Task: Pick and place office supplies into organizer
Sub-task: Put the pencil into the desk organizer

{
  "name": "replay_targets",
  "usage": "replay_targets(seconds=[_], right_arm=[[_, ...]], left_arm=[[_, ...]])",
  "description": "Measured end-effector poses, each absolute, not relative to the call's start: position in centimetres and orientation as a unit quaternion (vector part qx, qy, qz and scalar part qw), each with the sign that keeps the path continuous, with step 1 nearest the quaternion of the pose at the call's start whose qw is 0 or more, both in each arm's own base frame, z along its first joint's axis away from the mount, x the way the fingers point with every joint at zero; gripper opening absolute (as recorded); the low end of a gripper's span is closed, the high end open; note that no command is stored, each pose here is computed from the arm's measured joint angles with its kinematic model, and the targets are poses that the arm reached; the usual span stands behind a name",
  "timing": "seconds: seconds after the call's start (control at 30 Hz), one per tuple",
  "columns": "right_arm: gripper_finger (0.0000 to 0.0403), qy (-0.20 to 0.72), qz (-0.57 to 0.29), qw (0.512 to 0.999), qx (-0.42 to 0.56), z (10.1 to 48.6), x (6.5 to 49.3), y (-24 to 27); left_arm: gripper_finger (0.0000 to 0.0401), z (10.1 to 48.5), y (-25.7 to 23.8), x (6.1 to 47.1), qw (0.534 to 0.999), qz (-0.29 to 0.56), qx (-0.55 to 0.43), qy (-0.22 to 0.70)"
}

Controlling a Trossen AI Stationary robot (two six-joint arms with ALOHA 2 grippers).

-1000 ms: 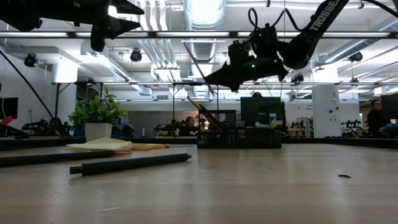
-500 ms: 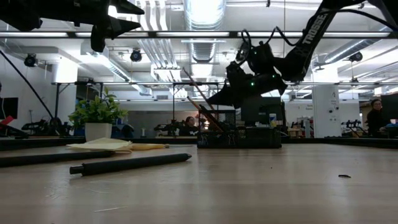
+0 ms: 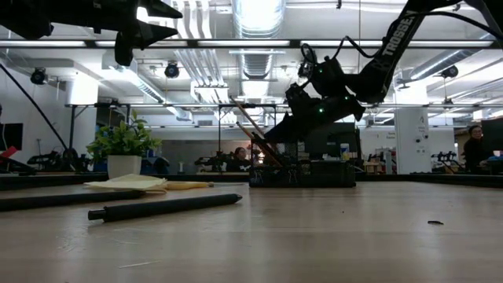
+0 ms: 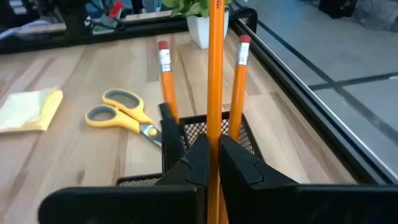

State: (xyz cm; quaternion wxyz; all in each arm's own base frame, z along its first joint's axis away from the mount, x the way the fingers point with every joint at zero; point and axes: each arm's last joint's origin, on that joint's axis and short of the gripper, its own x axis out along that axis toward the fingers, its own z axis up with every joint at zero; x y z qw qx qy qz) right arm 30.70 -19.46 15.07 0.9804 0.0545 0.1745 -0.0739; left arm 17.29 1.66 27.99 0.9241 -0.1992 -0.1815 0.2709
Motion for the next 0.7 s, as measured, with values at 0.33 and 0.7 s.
replay_targets(seconds=[0.33, 0.7], right_arm=[[0.0011, 0.175, -0.090, 0.980, 0.033, 15.48, 30.92, -19.74], [0.0011, 0.202, -0.087, 0.975, 0.024, 15.22, 30.76, -19.84]], left_arm=[[0.0157, 27.99, 1.67, 17.29, 0.924, 0.271, -0.200, -0.182], [0.0157, 27.99, 1.66, 17.29, 0.924, 0.271, -0.200, -0.182]])
